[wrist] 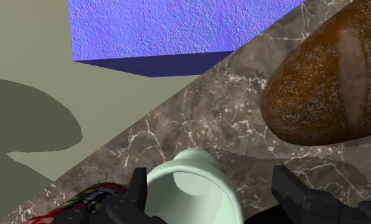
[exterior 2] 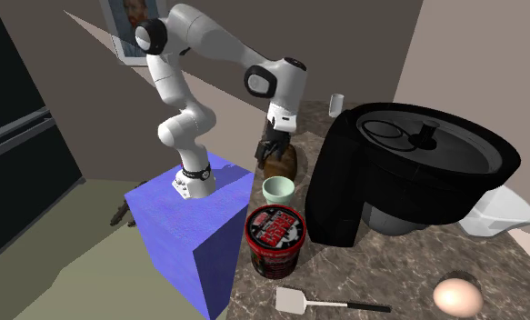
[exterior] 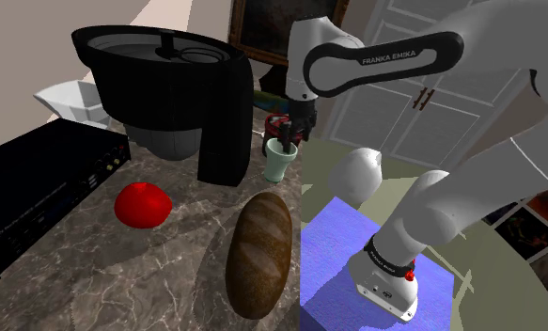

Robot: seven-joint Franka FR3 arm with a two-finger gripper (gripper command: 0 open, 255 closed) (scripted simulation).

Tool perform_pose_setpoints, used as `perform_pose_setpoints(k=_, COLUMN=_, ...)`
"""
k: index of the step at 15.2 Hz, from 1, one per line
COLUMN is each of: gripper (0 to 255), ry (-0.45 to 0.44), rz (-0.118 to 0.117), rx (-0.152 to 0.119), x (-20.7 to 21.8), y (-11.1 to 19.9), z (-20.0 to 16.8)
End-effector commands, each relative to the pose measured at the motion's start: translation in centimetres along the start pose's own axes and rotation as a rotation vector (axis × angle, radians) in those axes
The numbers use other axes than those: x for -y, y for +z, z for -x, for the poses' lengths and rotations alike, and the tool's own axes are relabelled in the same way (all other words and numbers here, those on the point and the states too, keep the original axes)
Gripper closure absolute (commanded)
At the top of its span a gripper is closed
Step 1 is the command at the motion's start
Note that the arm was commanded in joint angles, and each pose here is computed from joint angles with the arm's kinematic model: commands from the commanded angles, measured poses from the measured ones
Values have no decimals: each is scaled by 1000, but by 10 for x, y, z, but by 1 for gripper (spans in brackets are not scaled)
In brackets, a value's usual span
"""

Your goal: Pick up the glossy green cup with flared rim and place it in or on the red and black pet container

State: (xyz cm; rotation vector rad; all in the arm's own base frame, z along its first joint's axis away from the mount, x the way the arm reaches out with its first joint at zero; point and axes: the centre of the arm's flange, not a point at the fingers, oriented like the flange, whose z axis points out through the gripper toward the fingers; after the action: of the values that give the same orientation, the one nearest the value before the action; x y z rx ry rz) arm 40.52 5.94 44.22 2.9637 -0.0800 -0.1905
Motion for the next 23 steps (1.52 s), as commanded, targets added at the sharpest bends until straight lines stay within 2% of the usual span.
perform_pose_setpoints(k=1, gripper=0, ry=-3, rz=-3, rx=-16, x=11, y=11, z=-18)
perform_pose_setpoints(k=5, gripper=0, ry=-9, rz=-7, rx=-44, x=33, y=30, z=-58)
perform_pose_setpoints(k=13, gripper=0, ry=-9, rz=-7, rx=-44, x=33, y=70, z=-60)
perform_pose_setpoints(k=21, gripper=0, ry=-9, rz=-7, rx=-44, x=33, y=70, z=-60)
perform_pose_setpoints(k=22, gripper=255, ry=-9, rz=-7, rx=-44, x=33, y=70, z=-60)
perform_pose_setpoints(k=23, gripper=255, ry=-9, rz=-7, rx=-44, x=33, y=70, z=-60)
